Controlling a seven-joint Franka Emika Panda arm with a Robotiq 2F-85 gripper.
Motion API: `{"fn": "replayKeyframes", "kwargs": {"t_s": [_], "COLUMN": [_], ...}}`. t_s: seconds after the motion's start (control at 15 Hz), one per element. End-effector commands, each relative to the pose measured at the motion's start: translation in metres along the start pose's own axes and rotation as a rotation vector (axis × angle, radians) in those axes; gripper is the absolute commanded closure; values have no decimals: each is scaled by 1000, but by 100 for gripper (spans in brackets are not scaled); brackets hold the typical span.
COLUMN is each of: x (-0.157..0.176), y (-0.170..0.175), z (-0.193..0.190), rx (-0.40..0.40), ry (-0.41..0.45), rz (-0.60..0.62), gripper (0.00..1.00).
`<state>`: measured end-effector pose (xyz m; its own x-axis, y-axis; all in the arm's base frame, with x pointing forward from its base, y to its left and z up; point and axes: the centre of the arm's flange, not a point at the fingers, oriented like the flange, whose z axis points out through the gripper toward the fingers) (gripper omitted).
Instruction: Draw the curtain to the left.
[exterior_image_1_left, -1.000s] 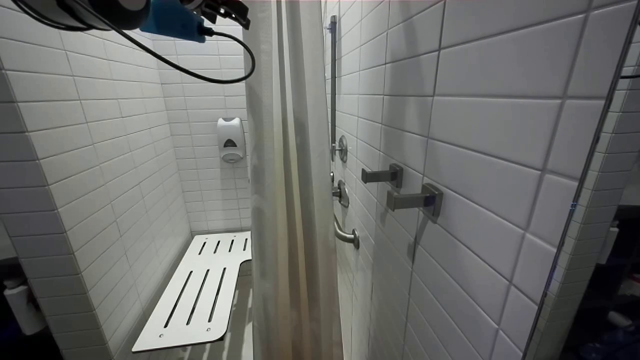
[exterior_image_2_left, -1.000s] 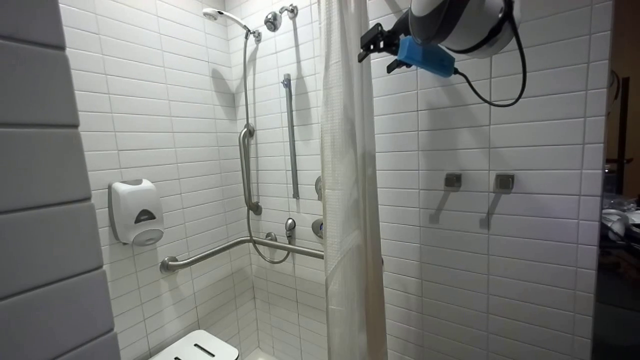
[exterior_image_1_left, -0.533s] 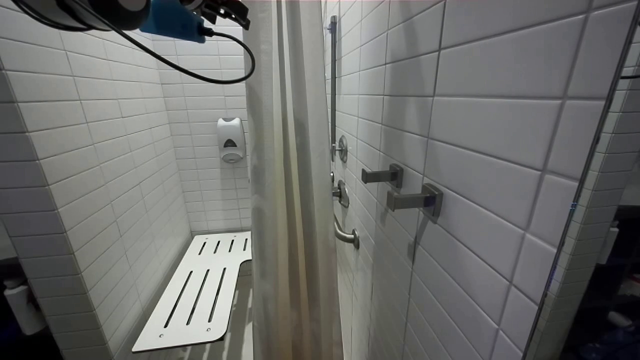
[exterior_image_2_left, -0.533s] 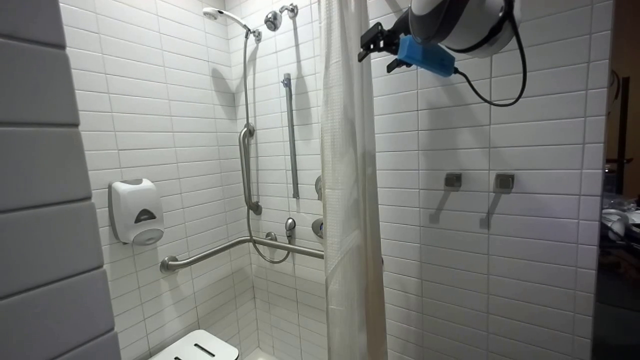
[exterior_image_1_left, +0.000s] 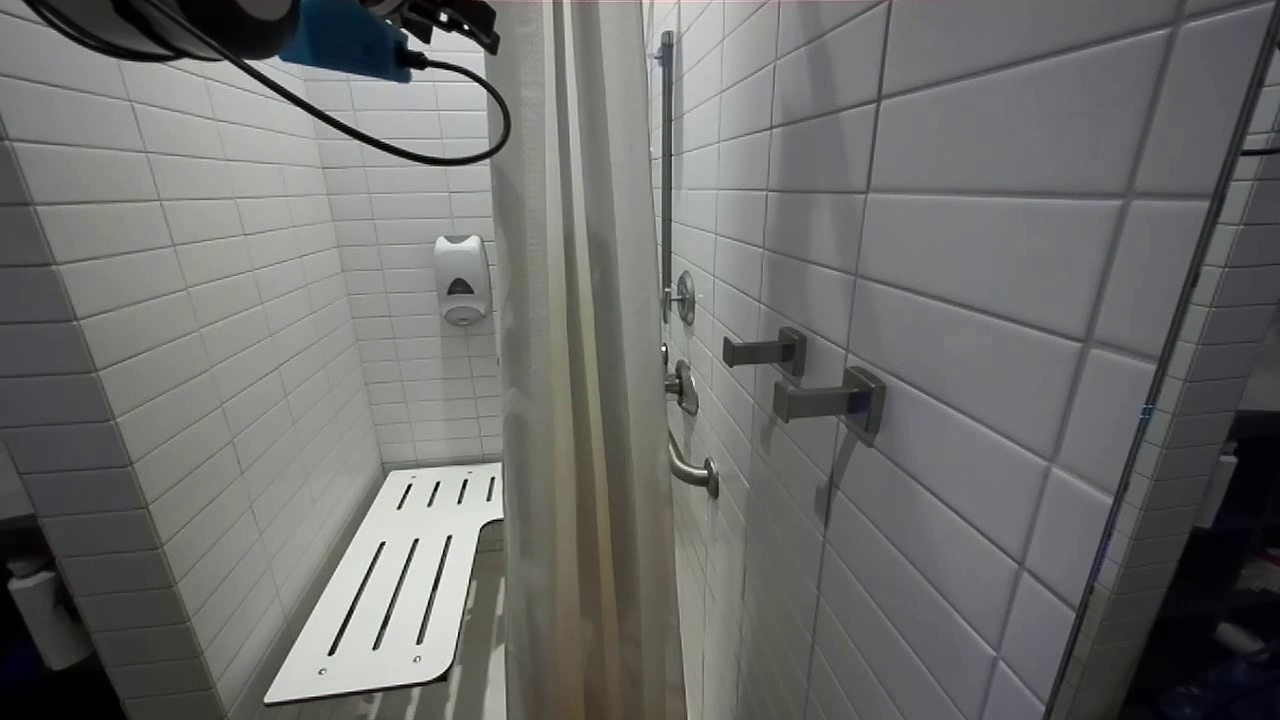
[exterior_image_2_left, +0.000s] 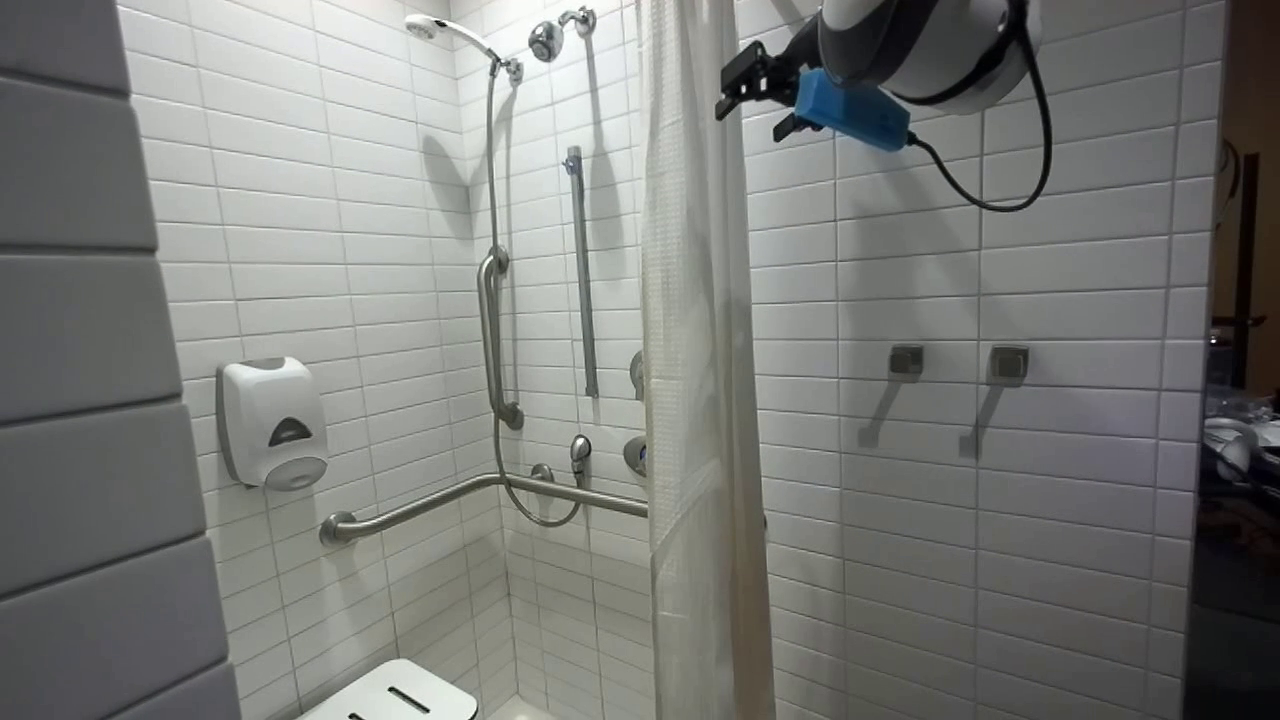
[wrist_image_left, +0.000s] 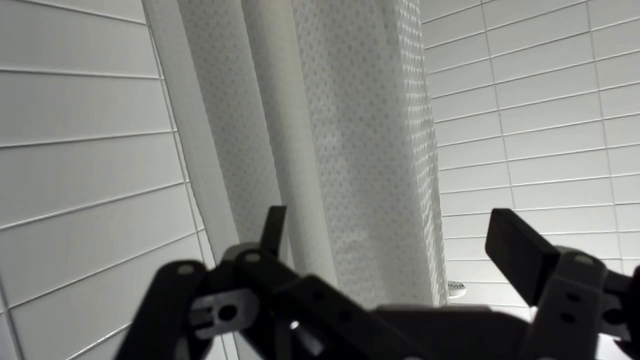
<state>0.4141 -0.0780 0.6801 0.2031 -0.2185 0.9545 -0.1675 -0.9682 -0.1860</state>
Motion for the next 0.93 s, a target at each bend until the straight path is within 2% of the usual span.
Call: {"fn": "replayKeyframes", "kwargs": {"t_s": [0.0, 0.33, 0.53, 0.67, 0.73, 0.87], "x": [20, 58, 73, 77, 59, 62], "y": [-8, -16, -17, -16, -13, -12], "z": [0, 18, 43, 60, 36, 51], "rx": [-8, -2, -13, -20, -4, -9], "ry": [62, 90, 70, 44, 58, 49], "rz": [-40, -69, -62, -65, -51, -52], "gripper": [0, 0, 0, 0, 0, 0]}}
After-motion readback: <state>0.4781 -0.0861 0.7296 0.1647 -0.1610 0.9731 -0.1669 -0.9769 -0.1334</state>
